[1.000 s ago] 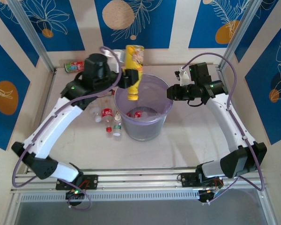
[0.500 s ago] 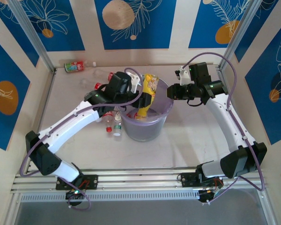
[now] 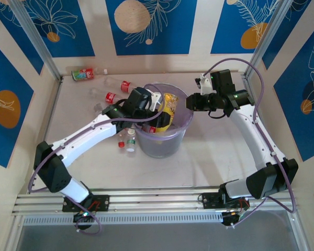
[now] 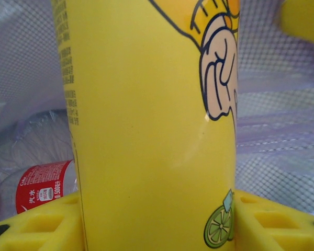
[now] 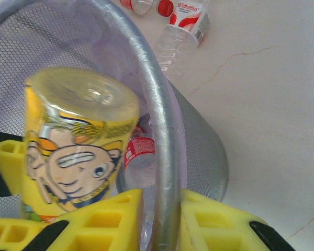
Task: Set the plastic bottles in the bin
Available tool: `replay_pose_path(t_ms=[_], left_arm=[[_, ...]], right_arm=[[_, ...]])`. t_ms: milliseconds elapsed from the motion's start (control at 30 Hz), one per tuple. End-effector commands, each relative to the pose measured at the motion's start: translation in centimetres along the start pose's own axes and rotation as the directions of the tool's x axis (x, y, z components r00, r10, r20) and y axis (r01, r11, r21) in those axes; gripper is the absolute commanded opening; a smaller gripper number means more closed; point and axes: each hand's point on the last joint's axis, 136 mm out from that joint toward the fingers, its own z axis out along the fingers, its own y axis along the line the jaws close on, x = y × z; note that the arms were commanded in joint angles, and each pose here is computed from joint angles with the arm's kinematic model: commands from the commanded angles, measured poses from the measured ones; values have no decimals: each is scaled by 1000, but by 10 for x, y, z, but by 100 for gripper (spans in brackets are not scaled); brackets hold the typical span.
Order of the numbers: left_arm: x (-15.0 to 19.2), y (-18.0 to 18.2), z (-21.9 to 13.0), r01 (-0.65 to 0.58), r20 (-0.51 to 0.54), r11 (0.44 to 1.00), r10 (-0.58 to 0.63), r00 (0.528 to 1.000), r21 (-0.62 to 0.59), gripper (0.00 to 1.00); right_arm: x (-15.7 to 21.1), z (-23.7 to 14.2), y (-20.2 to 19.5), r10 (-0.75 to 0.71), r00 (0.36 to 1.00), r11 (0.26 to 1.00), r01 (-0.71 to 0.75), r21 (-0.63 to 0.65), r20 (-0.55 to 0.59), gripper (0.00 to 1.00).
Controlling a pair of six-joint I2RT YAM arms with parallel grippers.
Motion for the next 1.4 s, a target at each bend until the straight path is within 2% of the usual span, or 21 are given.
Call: replay_pose_path(t_ms=[0,167,200,300,433,600,667,767,933,1100,1367], left_arm=[[13,-5,11,6,-42,999,-4,999,38,22],[18,2,17,-9,-32,1000,9,999,22,30],[19,2,17,-8,-33,1000,9,999,27,34],[20,1,18,-7,-33,999,8,999,33,55],[19,-1,17,-5,-27,999,6,1000,40,69],[14,-2,14,-12,-18,999,12,1000,36,74],[15,-2,14,-15,-19,999,15,1000,36,80],[14,-2,13,-17,-17,999,18,1000,34,84],[10,-4,6,-28,-3,999,28,1000,32,87],[-7,-12,-17,-67,51,998,66,997,16,89],[-38,-15,-73,-110,181,994,114,977,-28,97]], right_arm=[[0,4,2,-4,1000,1000,4,-3,1,21],[-1,5,2,-2,1000,1000,2,-1,8,21],[-2,4,2,-2,1000,1000,2,-1,12,21],[-4,5,3,-3,1000,1000,3,-3,15,21],[-3,6,3,-7,1000,1000,7,-4,14,21],[-2,6,2,-7,1000,1000,7,-1,13,21],[-3,5,3,-8,1000,1000,8,-2,16,21],[-3,5,3,-10,1000,1000,10,-3,16,21],[-4,4,4,-12,1000,1000,12,-4,19,21],[-7,3,4,-14,1000,1000,14,-4,27,21],[-7,5,5,-15,1000,1000,15,-5,25,21]])
